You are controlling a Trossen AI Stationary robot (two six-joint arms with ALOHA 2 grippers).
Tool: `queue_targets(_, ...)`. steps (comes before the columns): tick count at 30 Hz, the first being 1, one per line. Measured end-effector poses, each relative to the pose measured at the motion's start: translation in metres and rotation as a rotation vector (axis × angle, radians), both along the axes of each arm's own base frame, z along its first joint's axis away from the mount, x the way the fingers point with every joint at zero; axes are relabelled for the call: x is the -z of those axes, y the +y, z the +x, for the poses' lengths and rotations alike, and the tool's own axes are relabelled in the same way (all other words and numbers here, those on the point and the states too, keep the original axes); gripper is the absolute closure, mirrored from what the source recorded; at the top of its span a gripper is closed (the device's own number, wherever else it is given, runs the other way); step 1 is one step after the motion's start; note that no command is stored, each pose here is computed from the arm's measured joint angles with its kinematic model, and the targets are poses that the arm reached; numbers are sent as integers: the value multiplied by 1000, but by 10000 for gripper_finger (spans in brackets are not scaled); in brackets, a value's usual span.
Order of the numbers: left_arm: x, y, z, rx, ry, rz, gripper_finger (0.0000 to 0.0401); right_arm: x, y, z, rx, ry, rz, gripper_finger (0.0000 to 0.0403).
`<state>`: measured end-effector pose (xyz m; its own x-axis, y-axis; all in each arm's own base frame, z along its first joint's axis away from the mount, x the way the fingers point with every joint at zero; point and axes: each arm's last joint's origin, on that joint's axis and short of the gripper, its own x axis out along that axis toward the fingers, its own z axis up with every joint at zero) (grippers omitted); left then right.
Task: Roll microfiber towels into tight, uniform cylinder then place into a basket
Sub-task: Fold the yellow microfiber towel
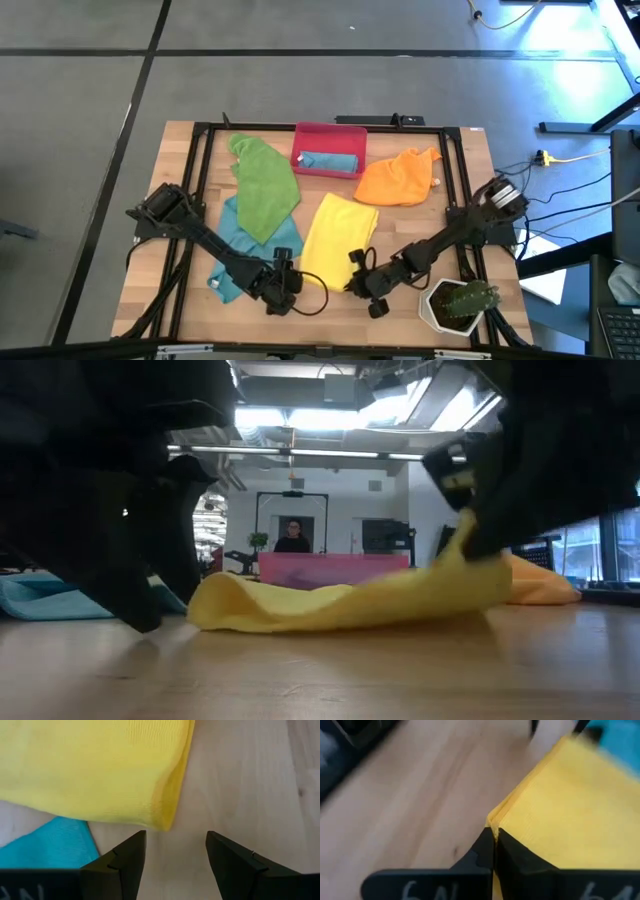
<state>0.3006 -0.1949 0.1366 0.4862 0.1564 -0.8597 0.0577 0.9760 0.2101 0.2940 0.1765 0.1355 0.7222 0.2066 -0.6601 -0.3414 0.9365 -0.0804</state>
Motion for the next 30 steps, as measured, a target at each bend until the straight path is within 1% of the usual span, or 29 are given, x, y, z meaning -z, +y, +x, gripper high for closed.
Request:
queue_targets(5,-1,-2,-2,17,-34,81,201,-24,-6,-5,51,-26,37,394)
queue_targets(10,-3,-5,-3,39,-80,161,201,-38,-13,-14,131,-17,-7,396)
queue_targets(12,-4,-7,-3,44,-109,185,201,-45,-16,-17,159,-29,0,396)
queue_targets(19,-1,-14,6,83,-188,182,201,-54,-29,-17,224,-25,9,396)
queue_targets(26,16,-17,10,86,-177,189,201,-51,-33,-18,241,15,-4,396)
queue_targets(30,22,-19,13,76,-204,182,201,-50,-34,-19,253,27,-6,396)
